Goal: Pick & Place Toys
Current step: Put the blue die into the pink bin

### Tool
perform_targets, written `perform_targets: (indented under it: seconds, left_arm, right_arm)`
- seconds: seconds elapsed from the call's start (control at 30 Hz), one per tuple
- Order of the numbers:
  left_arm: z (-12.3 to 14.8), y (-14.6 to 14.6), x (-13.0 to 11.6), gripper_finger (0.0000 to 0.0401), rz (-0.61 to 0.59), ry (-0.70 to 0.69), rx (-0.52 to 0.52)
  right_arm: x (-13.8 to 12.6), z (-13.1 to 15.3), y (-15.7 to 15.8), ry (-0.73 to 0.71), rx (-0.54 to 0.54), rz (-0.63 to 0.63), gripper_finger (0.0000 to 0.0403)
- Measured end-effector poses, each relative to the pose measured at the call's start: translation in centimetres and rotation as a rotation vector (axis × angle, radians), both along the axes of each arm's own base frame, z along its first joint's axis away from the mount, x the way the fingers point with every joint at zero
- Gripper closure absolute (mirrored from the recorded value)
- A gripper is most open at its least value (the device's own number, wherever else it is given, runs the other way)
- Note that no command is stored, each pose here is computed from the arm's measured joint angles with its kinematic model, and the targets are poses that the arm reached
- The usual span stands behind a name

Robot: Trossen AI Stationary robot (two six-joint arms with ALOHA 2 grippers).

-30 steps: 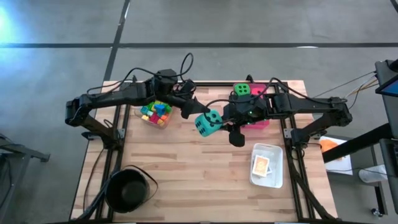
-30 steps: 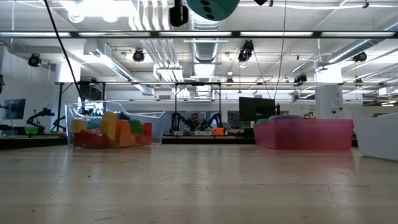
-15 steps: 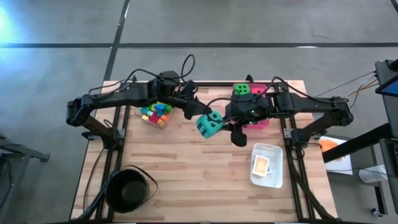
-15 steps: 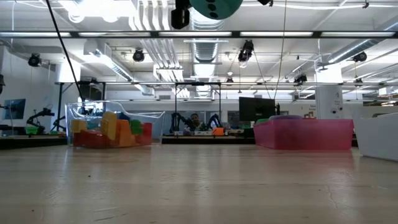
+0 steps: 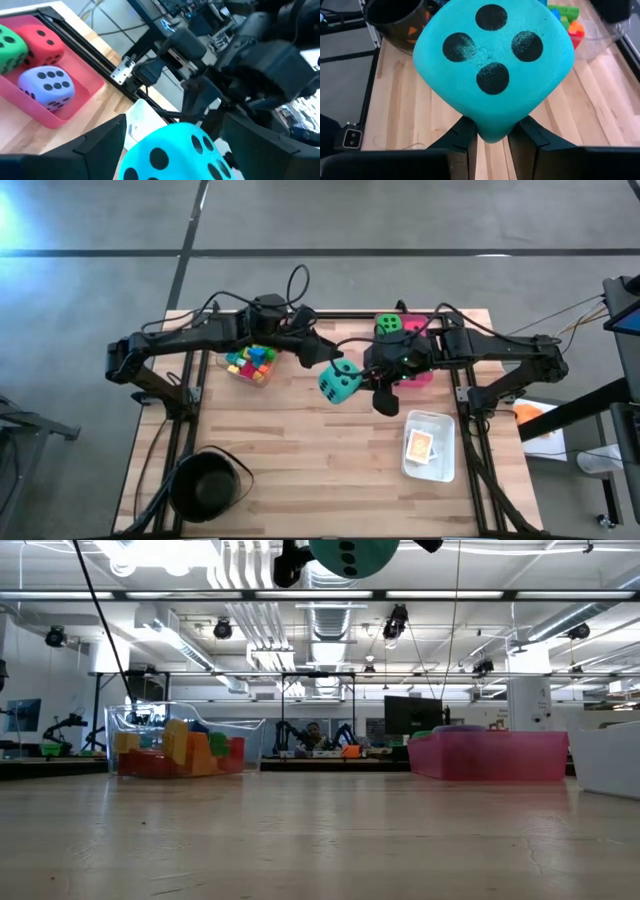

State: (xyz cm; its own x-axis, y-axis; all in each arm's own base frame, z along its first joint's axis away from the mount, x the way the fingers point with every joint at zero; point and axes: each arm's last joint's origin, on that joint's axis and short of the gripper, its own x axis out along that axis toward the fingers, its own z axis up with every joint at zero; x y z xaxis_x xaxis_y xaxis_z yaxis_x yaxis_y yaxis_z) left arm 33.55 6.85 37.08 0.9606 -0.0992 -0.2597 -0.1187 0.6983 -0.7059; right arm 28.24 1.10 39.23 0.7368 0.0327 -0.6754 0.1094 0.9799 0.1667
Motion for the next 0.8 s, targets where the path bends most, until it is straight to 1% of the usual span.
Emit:
perform_targets:
  seconds: [0.13,0.27,0.47,0.57,0.73,0.8]
  left_arm:
    - [0.4,0.3,-0.4,0.0056,0.029,-0.011,0.006]
    - [1.1,0.5,-1.1,0.0054,0.056,-0.029,0.014]
    - [2.4,0.7,-2.8,0.0054,0.092,-0.045,0.025]
    - [2.8,0.6,-3.6,0.0054,0.104,-0.034,0.026]
    - [3.2,0.4,-4.9,0.0054,0.120,-0.002,0.023]
    - [3.3,0.3,-5.3,0.0054,0.132,0.016,0.026]
  right_arm:
    - [-0.2,-0.2,0.0,0.025,0.013,-0.014,0.0332]
    - [-0.3,-0.4,-0.3,0.059,0.035,-0.051,0.0335]
    - [-0.7,-0.9,-1.2,0.120,0.055,-0.118,0.0352]
    - [-1.1,-1.2,-1.8,0.164,0.044,-0.158,0.0358]
    - [-1.8,-1.6,-2.9,0.245,0.055,-0.225,0.0362]
    - [-1.9,-1.7,-3.4,0.256,0.070,-0.264,0.0362]
